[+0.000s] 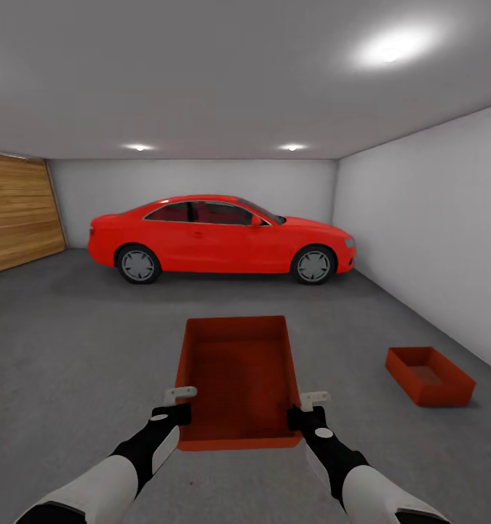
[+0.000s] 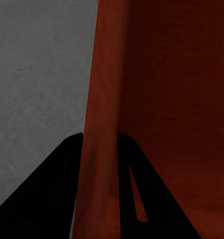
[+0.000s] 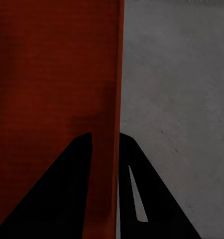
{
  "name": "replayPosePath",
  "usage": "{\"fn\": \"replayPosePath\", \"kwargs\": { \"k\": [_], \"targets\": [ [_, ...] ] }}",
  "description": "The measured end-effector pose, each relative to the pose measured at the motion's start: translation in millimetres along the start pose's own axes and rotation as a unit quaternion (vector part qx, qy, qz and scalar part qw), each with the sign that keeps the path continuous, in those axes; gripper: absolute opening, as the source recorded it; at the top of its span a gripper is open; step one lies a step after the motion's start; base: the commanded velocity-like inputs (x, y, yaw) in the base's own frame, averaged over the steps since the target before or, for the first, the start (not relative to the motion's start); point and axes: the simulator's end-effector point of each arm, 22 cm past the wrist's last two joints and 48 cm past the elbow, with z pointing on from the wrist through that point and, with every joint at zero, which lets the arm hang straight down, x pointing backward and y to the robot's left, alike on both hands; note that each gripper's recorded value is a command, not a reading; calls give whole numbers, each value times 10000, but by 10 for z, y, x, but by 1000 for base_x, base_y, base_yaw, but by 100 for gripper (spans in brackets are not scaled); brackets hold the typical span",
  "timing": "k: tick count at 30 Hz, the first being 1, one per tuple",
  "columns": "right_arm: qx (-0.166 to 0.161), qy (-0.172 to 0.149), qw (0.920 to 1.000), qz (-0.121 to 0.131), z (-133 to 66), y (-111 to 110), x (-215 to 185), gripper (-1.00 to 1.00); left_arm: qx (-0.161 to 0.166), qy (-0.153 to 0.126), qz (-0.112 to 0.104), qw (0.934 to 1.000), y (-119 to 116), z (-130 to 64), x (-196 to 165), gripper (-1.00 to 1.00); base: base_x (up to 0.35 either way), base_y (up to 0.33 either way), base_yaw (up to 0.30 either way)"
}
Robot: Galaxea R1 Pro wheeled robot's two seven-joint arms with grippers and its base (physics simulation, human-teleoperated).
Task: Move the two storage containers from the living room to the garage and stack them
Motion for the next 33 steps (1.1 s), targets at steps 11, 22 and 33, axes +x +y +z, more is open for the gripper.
{"fn": "replayPosePath", "kwargs": {
  "k": [11, 22, 33],
  "targets": [
    [0, 1, 10000, 3, 0, 1, 0, -100, -1, 0, 7, 10000, 1, 0, -3, -100, 320, 0, 0],
    [-1, 8, 10000, 2, 0, 1, 3, -100, -1, 7, 5, 10000, 1, 0, 2, -100, 321, 0, 0],
    [1, -5, 10000, 3, 0, 0, -3, -100, 0, -7, 7, 10000, 0, 0, -6, -100, 321, 0, 0]
  ]
}}
